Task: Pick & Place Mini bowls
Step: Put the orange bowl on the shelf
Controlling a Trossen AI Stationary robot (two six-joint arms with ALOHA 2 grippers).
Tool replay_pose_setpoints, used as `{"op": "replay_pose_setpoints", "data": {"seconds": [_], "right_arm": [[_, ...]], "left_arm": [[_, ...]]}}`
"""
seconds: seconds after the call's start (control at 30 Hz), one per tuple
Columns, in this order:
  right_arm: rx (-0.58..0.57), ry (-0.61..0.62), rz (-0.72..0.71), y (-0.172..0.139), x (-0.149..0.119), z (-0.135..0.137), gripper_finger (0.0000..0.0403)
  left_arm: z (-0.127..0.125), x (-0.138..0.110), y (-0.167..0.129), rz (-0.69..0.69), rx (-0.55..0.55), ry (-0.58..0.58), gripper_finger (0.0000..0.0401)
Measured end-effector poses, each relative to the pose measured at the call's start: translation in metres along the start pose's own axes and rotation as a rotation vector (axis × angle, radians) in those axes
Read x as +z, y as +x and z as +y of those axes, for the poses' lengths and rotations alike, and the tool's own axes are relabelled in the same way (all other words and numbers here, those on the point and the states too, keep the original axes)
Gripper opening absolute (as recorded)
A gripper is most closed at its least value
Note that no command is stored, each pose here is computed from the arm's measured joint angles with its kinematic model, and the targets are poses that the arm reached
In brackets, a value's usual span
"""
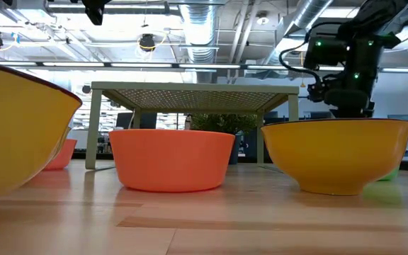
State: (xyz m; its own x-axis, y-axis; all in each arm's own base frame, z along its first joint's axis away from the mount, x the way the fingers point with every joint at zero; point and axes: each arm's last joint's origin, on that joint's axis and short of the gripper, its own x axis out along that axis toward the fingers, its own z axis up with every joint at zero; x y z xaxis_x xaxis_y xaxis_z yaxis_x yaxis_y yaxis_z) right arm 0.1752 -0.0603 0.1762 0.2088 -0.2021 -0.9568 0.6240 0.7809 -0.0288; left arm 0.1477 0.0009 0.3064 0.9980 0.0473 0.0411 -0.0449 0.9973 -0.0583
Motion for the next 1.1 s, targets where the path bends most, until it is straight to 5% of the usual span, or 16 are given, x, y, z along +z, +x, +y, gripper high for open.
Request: {"op": "replay_pose_setpoints", "data": {"seconds": [1.1], "right_arm": [[0.098, -0.03, -0.043, -0.008, -0.004, 0.001, 0.0104]], "left_arm": [[0.0, 0.0, 0.0, 0.001, 0.0, 0.0, 0.0111]]}}
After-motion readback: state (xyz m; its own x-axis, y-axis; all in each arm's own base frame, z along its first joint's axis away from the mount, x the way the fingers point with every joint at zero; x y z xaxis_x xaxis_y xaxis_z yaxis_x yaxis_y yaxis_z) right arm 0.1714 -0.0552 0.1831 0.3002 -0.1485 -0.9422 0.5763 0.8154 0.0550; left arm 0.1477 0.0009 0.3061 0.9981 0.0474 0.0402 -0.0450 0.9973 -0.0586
